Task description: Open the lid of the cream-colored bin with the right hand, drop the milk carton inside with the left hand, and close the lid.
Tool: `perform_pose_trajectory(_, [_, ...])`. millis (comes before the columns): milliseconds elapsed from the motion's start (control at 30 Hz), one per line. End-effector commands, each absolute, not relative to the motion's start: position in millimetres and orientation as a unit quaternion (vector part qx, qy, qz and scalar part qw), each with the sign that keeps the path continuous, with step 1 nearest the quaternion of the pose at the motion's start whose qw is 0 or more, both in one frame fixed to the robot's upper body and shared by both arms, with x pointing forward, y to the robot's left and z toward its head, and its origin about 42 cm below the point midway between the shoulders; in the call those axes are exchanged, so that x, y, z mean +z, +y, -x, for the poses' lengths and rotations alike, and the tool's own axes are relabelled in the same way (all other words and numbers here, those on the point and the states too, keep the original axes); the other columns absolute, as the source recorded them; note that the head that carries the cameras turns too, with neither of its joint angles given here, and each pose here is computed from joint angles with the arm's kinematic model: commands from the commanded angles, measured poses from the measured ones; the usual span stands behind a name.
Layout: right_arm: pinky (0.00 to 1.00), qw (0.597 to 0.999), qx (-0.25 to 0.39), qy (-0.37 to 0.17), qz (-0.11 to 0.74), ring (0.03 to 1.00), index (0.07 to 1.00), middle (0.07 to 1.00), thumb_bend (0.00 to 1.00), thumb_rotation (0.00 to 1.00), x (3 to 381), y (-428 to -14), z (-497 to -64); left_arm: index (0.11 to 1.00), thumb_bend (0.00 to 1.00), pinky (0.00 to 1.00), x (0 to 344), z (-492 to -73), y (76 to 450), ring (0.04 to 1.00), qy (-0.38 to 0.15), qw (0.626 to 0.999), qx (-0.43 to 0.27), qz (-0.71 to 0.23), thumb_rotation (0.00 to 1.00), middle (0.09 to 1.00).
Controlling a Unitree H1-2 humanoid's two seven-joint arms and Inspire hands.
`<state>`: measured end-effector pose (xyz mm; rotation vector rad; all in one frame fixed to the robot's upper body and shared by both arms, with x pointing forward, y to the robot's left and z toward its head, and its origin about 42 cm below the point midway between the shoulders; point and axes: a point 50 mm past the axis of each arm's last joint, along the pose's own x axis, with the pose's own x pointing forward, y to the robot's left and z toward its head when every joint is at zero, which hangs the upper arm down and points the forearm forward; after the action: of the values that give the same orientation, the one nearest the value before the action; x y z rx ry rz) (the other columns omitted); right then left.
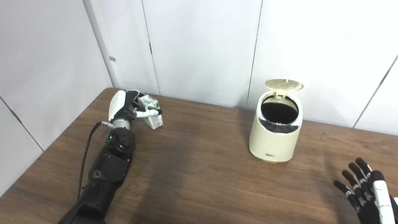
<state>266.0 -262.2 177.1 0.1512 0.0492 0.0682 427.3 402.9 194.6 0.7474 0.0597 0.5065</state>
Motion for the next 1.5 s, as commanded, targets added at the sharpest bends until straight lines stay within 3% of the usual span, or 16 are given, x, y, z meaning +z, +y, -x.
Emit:
perform_pose_trajectory(0, [0.83,0.996,0.043,-0.001,-0.074,0.938,0.959,0.962,0.52,0.81,188,-264,-269,0.438,0.48,0.36,235,-436,405,0.438,-0.048,0.889,0.262,-0.373,0.00,0.492])
perform_pose_trajectory(500, [0.84,0.996,0.041,0.006,-0.082,0.932,0.963,0.955,0.50,0.84,185,-263,-271,0.461,0.47,0.33,252,-415,388,0.426,-0.111,0.893,0.266,-0.346,0.00,0.506])
perform_pose_trajectory(767, [0.83,0.996,0.036,0.003,-0.083,0.932,0.961,0.953,0.49,0.84,184,-263,-272,0.483,0.47,0.31,273,-392,351,0.425,-0.195,0.885,0.248,-0.342,0.00,0.503])
perform_pose_trajectory(933, [0.82,0.996,0.037,-0.001,-0.083,0.939,0.970,0.963,0.45,0.87,184,-263,-271,0.498,0.47,0.31,283,-381,330,0.427,-0.220,0.891,0.228,-0.325,0.00,0.504])
perform_pose_trajectory(1100, [0.82,0.996,0.032,-0.007,-0.088,0.949,0.961,0.969,0.45,0.84,182,-260,-271,0.490,0.47,0.28,298,-371,311,0.413,-0.250,0.884,0.217,-0.330,0.00,0.532])
perform_pose_trajectory(1333, [0.81,0.997,0.021,-0.019,-0.078,0.935,0.949,0.947,0.47,0.80,183,-257,-271,0.516,0.47,0.26,314,-360,282,0.384,-0.308,0.877,0.183,-0.320,0.00,0.505])
perform_pose_trajectory(1467, [0.81,0.997,0.017,-0.025,-0.070,0.934,0.963,0.953,0.49,0.83,184,-257,-271,0.497,0.47,0.31,321,-357,264,0.409,-0.336,0.868,0.165,-0.326,0.00,0.486])
